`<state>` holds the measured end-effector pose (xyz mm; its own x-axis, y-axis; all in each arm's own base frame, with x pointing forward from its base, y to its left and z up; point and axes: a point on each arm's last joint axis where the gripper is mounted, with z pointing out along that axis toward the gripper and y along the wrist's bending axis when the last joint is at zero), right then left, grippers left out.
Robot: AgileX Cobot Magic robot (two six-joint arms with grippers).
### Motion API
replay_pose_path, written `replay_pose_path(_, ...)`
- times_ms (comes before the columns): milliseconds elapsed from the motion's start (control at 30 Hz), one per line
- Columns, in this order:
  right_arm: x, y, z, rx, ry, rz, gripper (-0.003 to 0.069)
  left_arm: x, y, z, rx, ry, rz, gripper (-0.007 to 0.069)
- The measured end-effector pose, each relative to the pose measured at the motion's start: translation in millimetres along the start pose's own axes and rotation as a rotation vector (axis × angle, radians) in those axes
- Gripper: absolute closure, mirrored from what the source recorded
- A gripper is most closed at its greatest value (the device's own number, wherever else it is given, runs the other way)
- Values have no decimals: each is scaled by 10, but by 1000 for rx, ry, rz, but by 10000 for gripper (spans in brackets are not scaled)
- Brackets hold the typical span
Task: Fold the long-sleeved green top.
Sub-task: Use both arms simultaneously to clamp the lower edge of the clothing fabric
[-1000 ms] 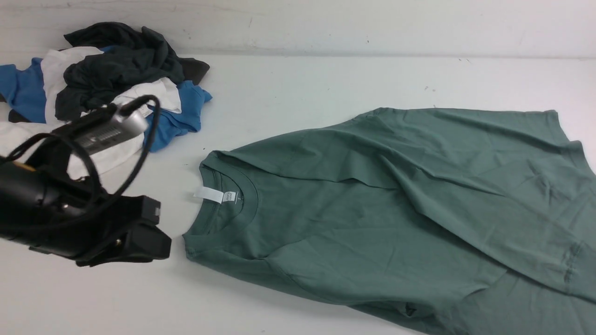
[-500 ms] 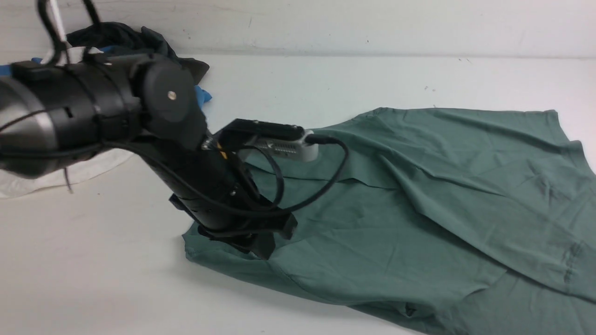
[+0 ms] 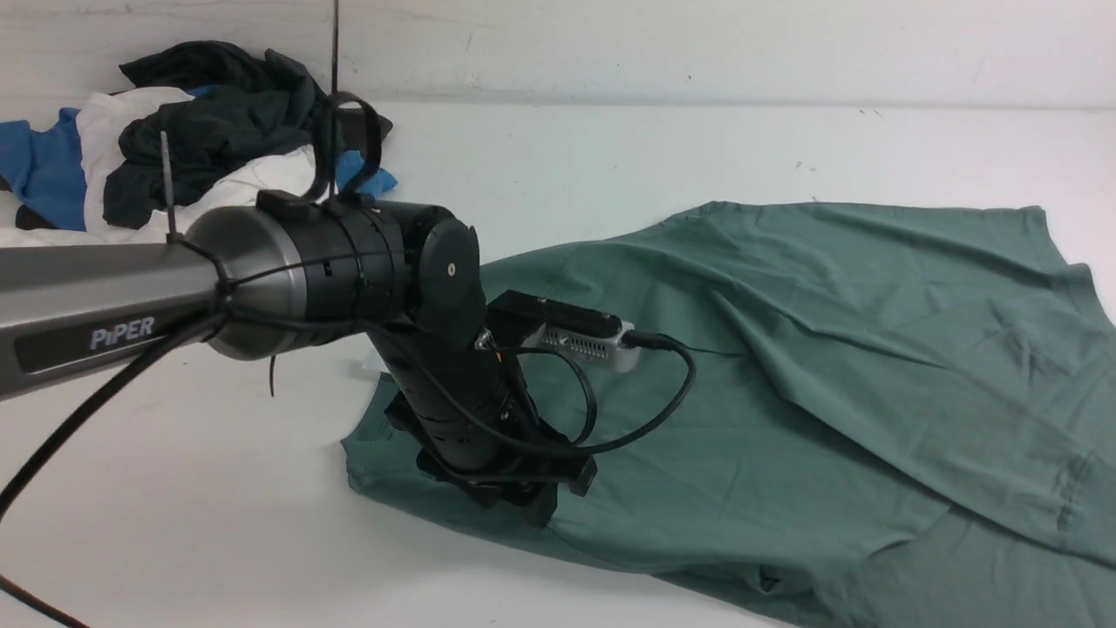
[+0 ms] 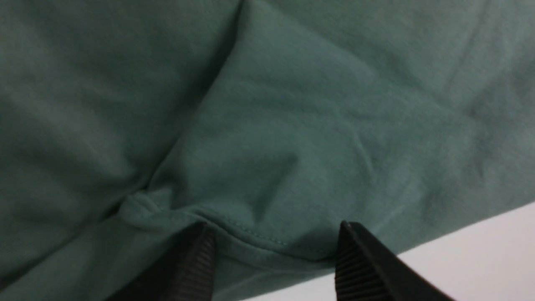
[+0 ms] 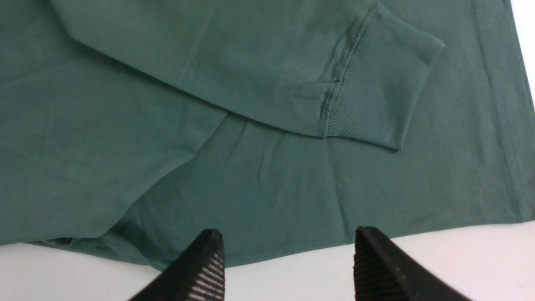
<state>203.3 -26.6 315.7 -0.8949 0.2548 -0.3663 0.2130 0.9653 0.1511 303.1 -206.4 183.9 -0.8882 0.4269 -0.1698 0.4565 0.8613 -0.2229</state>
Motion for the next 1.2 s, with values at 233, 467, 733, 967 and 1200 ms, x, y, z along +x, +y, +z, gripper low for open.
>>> replay_pose_path(233, 0, 9, 0, -10, 0, -2, 268, 15, 34, 156, -4, 54, -8, 424)
replay_pose_path(467, 37, 82, 4, -41, 35, -20, 268, 80, 178, 138, -18, 131, -32, 627)
replay_pose_path(733, 150, 483, 27, -103, 69, -221, 268, 495, 649, 86, -33, 192, -176, 626)
replay_pose_path(967, 220, 639, 28, -115, 79, -318, 268, 659, 711, -565, -23, 14, -232, 626)
replay_pose_path(1200, 215, 645, 29, -112, 70, -325, 268, 693, 553, -724, 15, -27, -261, 592)
